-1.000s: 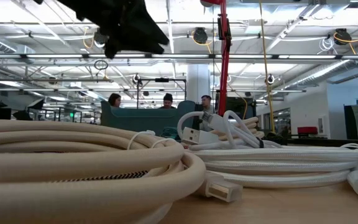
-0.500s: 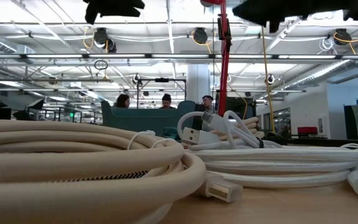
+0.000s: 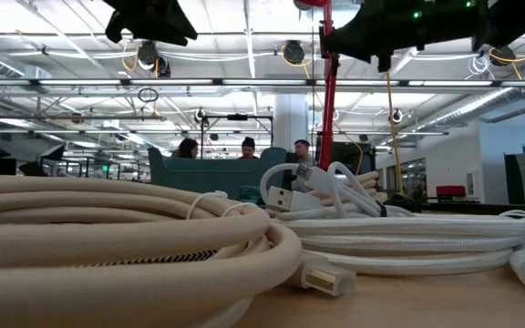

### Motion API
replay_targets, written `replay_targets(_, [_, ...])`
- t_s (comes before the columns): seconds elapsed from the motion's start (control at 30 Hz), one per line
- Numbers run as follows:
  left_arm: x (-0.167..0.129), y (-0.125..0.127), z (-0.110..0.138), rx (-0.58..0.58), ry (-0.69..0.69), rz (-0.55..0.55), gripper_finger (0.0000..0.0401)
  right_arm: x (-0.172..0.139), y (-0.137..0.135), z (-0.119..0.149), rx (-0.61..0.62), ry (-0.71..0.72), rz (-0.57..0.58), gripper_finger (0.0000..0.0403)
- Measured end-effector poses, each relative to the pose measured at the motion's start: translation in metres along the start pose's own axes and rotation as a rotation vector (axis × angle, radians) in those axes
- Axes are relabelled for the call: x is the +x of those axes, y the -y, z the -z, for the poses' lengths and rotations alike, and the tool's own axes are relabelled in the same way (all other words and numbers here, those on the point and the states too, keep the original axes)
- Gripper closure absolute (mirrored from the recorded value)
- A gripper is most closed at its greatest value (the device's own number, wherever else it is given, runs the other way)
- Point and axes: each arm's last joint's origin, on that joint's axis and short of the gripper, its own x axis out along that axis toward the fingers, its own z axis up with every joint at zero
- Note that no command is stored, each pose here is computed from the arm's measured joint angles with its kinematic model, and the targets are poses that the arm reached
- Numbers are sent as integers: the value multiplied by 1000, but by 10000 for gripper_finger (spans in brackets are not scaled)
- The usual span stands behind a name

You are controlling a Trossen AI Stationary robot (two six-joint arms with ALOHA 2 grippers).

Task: Pick & Place USB Port
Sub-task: Put the left blue charger cable into the transparent bin

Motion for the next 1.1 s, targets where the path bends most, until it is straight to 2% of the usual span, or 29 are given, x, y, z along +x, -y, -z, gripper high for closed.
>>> replay_targets(0.2, [0,-1,3,76,-20,0,274,7,21,9,82,-110,-150,325])
replay_targets(0.43, [0,-2,5,98,-33,-4,274,5,34,29,16,-322,-179,325])
replay_targets(0.53, [2,-3,4,75,-34,-14,274,6,35,32,56,-342,-176,325])
replay_targets(0.67, [3,-4,5,53,-40,-16,274,5,32,33,63,-373,-249,324])
replay_targets(0.83, [2,-2,6,49,-67,53,274,10,26,38,9,-500,-241,303])
replay_targets(1.1, [2,-2,9,85,-101,91,274,49,-4,46,-38,-549,-331,248])
